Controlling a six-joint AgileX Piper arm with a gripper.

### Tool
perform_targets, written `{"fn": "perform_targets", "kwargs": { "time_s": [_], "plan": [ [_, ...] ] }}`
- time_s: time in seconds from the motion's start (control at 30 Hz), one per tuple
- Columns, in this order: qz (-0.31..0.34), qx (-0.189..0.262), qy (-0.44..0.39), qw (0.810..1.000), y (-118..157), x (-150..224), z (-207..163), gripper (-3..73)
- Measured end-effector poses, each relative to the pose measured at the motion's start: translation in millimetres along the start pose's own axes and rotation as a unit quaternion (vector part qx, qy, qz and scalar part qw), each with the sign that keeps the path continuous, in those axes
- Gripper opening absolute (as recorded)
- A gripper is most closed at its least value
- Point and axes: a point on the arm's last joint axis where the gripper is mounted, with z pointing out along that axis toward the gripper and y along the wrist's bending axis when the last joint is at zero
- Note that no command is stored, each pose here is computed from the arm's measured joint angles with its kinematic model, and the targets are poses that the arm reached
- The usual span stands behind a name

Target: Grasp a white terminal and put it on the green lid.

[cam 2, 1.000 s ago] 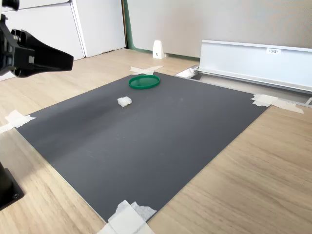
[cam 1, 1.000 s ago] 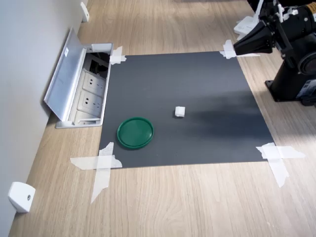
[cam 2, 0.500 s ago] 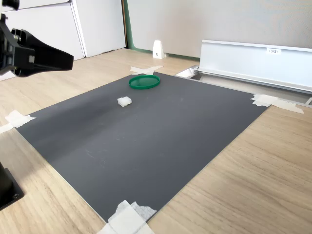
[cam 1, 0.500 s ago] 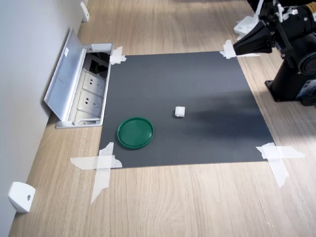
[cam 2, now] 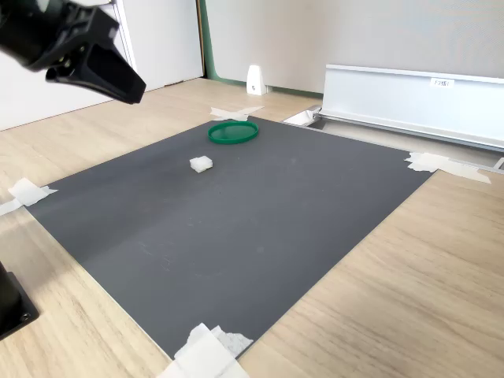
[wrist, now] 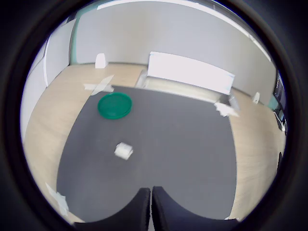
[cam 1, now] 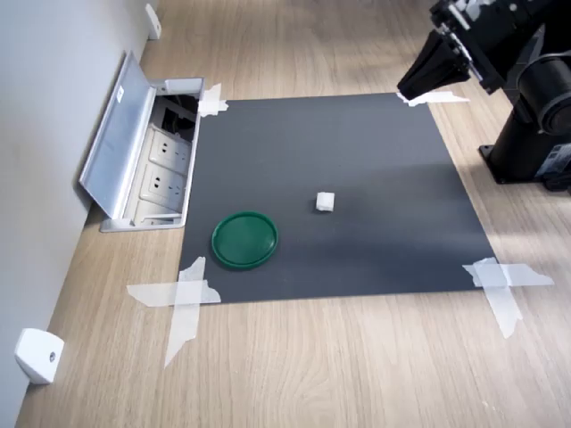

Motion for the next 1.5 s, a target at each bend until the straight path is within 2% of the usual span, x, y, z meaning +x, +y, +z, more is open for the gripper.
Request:
{"fn": "perform_targets", "kwargs": {
  "time_s": [0.1, 0.23, 0.43, 0.57, 0.67, 0.77, 0.87, 0.97, 1.07, 1.23, 1.5],
  "plan": [
    [-0.014, -0.025, 0.046, 0.999, 0, -15, 2, -0.8],
    [-0.072, -0.065, 0.088, 0.991, 0, -34, 0, -0.8],
    [-0.178, -0.140, 0.118, 0.967, 4, -55, -2, -0.8],
    [-0.233, -0.166, 0.136, 0.949, 3, -64, 5, 0.7],
    [-0.267, -0.177, 0.157, 0.934, 0, -69, 11, 6.4],
    [-0.294, -0.184, 0.187, 0.919, -5, -74, 21, 17.2],
    [-0.328, -0.186, 0.206, 0.903, -11, -80, 33, 33.3],
    [-0.346, -0.180, 0.215, 0.895, -16, -91, 43, 49.0],
    [-0.348, -0.177, 0.216, 0.895, -20, -103, 51, 58.1],
    [-0.357, -0.183, 0.215, 0.890, -23, -117, 64, 61.7],
    [-0.407, -0.214, 0.224, 0.859, -20, -117, 92, 61.8]
  ]
}}
